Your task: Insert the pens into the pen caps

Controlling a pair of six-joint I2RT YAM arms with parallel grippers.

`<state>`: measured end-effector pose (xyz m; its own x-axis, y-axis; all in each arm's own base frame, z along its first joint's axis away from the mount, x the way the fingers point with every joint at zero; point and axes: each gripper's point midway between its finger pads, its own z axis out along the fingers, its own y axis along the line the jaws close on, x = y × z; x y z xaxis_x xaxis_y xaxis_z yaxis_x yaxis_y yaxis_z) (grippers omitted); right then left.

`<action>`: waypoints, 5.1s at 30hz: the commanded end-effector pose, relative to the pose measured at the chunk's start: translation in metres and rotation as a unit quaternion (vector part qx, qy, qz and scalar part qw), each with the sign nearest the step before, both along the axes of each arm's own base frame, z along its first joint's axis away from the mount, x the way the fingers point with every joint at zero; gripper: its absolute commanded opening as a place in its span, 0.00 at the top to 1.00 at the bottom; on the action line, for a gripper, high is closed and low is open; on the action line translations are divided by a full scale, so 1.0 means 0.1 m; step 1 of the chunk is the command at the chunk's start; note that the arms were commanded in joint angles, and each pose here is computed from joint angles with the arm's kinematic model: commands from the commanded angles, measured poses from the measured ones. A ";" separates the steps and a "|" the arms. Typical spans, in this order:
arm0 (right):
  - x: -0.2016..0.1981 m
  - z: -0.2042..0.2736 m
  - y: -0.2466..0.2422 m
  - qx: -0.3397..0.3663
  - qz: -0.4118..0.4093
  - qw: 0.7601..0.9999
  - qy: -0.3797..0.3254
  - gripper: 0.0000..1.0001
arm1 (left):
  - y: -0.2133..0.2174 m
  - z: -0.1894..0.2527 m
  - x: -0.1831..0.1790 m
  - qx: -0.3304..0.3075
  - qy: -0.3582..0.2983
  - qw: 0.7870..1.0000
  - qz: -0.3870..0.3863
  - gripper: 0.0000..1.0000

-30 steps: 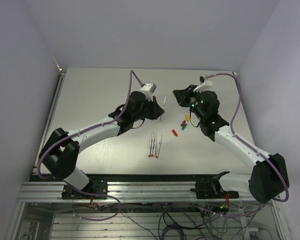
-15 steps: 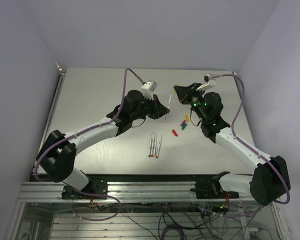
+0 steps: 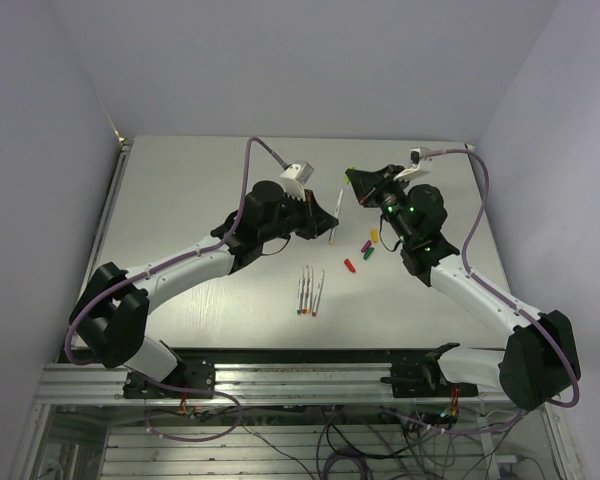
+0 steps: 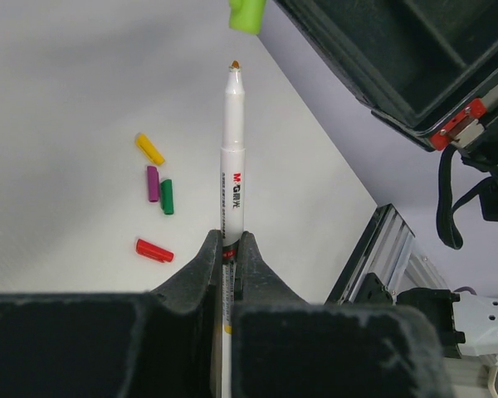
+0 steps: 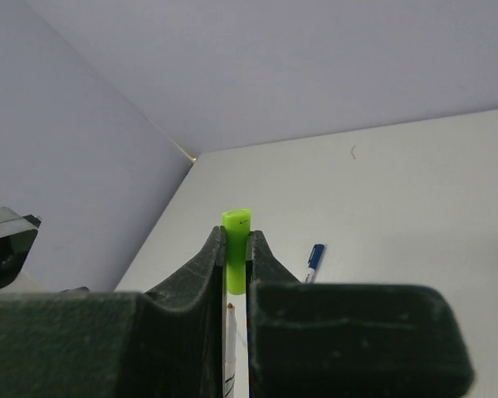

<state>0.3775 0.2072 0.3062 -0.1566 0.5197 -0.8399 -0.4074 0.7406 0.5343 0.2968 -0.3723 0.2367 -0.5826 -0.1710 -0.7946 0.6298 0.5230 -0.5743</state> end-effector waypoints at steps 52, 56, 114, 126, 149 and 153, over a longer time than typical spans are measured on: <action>-0.11 -0.08 0.08 -0.001 0.022 1.000 0.012 1.00 | 0.06 0.06 0.04 -0.003 -0.014 1.000 0.018 0.93; -0.11 -0.08 0.07 -0.001 0.021 1.000 0.011 1.00 | 0.06 0.06 0.04 -0.003 -0.014 1.000 0.018 0.93; -0.49 -1.19 0.54 -0.116 0.156 0.963 0.187 1.00 | 0.26 0.47 0.70 -0.066 -0.070 0.987 0.126 0.93; -0.56 -1.61 0.58 -0.189 0.158 0.937 0.250 1.00 | 0.45 0.78 0.97 -0.087 -0.103 0.975 0.179 0.93; 0.18 -0.57 0.71 -0.193 0.061 0.972 0.121 0.62 | 0.55 -0.61 0.83 0.075 0.035 0.981 0.174 0.93; 0.25 -0.15 0.64 -0.168 0.030 0.982 0.075 0.44 | 0.63 -0.95 0.85 0.117 0.070 0.971 0.195 0.93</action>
<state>0.3973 0.2798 0.2479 -0.4143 0.1645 -0.8952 -0.3995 0.8508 0.3412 0.3675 -0.3221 0.1636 -0.6084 -0.2304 -0.7595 0.3670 0.7668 -0.5266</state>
